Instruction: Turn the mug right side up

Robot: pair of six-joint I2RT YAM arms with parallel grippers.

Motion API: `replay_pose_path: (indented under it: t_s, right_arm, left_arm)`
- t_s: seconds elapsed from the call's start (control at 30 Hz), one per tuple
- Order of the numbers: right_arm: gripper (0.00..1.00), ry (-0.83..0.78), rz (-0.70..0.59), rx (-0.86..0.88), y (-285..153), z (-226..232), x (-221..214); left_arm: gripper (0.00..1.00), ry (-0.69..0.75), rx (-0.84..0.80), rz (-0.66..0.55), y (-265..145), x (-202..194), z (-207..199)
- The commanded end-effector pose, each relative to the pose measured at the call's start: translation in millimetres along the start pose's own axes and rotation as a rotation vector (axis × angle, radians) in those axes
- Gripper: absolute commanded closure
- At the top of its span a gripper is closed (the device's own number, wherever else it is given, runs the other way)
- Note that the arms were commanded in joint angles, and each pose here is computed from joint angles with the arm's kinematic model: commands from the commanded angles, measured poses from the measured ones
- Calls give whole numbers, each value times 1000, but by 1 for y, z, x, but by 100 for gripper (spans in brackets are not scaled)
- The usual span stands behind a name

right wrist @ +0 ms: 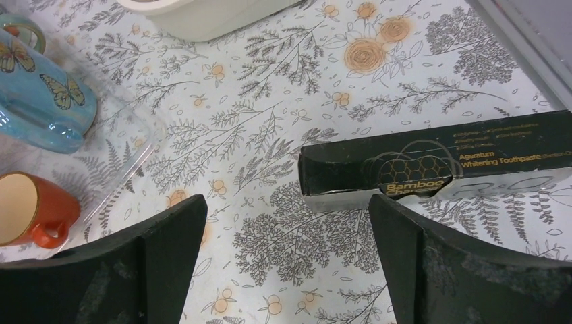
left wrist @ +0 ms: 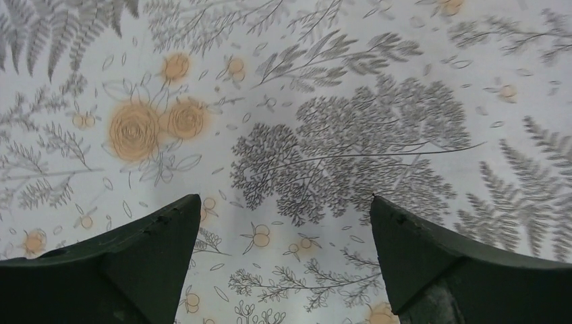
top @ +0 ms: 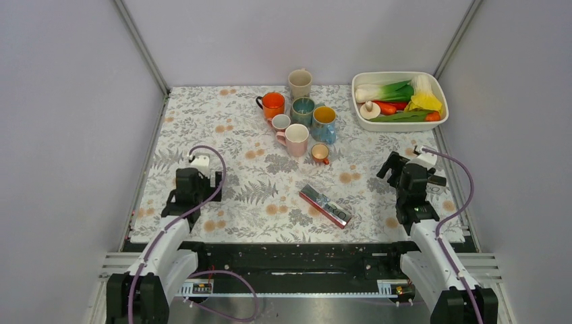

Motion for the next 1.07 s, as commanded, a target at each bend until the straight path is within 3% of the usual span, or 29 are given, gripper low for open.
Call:
replay_pose_path:
  t_s: [0.0, 0.2, 0.6, 1.03]
  right_arm:
    - [1, -13, -86, -49, 1, -9, 10]
    - [1, -29, -92, -30, -1, -8, 10]
    - [1, 17, -188, -41, -11, -17, 5]
    - [0, 25, -185, -56, -9, -19, 0]
  left_arm:
    - [1, -149, 140, -325, 3, 39, 20]
    - [1, -163, 126, -399, 2, 37, 19]
    - [1, -165, 65, -326, 6, 23, 8]
    - [1, -195, 83, -303, 6, 20, 10]
Point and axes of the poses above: each gripper's point midway between its finger pads, its own y axis out along the fingers, its own z axis along the line the jaws close on, x = y × z, the point moved 3 cm from there along -y, back along the fingers, and after that the axes turned 5 degrees about -y, right-handed, at the moved point
